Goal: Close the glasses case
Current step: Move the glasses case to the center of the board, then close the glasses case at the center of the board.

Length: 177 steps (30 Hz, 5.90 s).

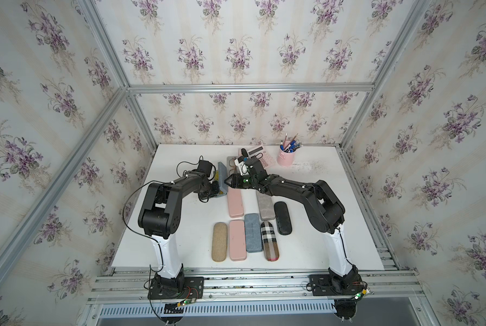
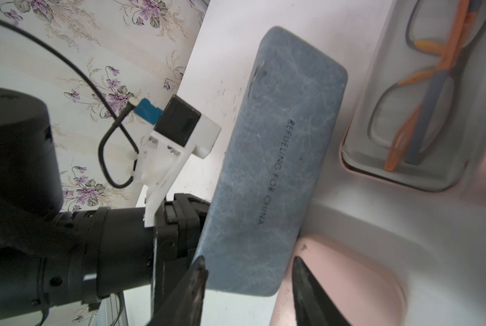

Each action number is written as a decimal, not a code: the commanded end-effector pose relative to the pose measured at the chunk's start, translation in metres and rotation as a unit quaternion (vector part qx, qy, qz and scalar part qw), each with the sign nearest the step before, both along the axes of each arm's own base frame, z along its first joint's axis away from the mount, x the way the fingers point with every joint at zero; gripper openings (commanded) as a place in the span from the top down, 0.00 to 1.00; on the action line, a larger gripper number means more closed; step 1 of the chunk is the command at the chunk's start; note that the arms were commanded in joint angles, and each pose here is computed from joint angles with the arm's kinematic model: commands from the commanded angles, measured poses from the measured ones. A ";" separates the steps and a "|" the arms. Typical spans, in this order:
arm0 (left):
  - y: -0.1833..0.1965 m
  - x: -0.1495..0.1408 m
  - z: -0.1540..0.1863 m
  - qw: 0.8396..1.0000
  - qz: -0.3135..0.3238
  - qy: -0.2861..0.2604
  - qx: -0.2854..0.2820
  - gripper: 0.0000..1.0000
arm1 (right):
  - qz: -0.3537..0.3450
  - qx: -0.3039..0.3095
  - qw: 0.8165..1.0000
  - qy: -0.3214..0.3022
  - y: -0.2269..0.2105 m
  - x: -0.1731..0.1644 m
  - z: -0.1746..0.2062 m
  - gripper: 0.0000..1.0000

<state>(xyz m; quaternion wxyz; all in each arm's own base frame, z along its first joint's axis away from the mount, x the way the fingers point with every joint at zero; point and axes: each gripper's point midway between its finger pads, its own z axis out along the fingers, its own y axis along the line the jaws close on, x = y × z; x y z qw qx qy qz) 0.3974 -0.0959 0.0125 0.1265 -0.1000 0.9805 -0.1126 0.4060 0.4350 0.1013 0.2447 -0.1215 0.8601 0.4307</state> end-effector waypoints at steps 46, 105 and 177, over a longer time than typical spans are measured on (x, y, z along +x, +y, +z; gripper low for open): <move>0.040 -0.079 0.023 0.995 0.099 -0.004 -0.022 0.68 | 0.043 -0.020 0.999 -0.020 0.007 -0.049 0.003 0.52; 0.032 -0.056 -0.009 0.996 0.084 0.025 -0.034 0.78 | 0.086 -0.031 0.996 0.000 0.037 -0.079 -0.039 0.75; -0.027 0.150 0.033 0.988 0.023 -0.071 -0.137 0.39 | -0.104 -0.022 0.992 -0.065 -0.062 0.090 0.018 0.33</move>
